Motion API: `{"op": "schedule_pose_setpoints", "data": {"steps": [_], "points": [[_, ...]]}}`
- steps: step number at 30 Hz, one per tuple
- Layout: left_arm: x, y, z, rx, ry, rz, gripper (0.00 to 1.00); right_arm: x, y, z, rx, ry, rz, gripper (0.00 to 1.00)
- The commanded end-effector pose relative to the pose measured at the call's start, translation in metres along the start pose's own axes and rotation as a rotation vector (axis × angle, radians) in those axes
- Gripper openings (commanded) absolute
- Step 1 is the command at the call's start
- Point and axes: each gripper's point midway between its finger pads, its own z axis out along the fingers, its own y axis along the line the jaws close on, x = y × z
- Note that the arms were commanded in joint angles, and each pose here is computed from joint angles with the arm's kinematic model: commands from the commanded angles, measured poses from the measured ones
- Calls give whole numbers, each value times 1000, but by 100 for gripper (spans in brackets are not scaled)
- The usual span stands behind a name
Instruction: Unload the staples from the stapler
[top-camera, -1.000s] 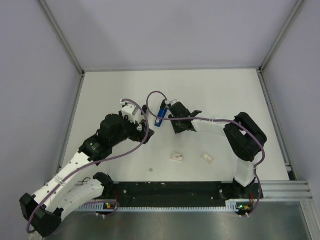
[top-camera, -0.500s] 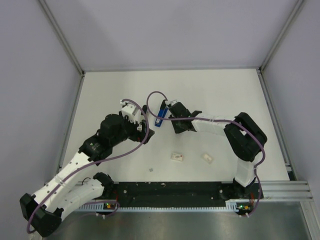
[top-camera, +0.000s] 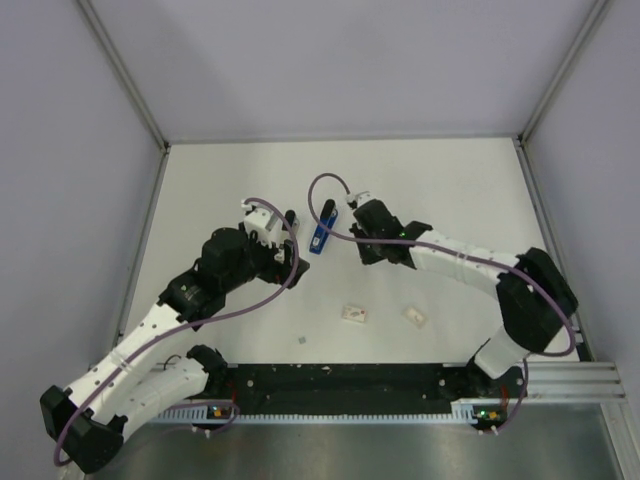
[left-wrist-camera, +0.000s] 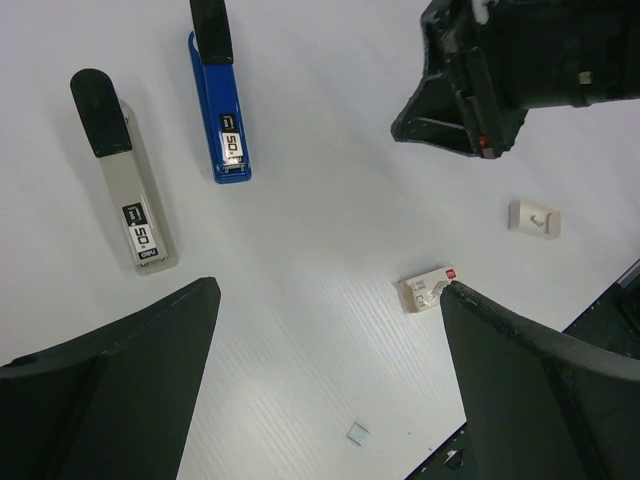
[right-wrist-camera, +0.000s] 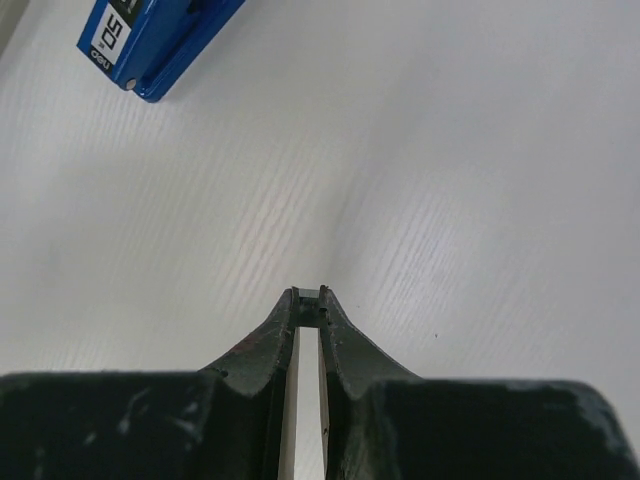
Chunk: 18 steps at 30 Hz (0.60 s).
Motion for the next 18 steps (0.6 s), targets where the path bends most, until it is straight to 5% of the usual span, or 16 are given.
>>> {"op": "schedule_pose_setpoints", "data": {"steps": [1,18], "points": [[-17,-10,-5,43,-58,17,98,-7,-10,-45,15,-70,33,9],[-21,-22,-13,109,-79,13,98,115,-43,-113,13,0,328,10]]}}
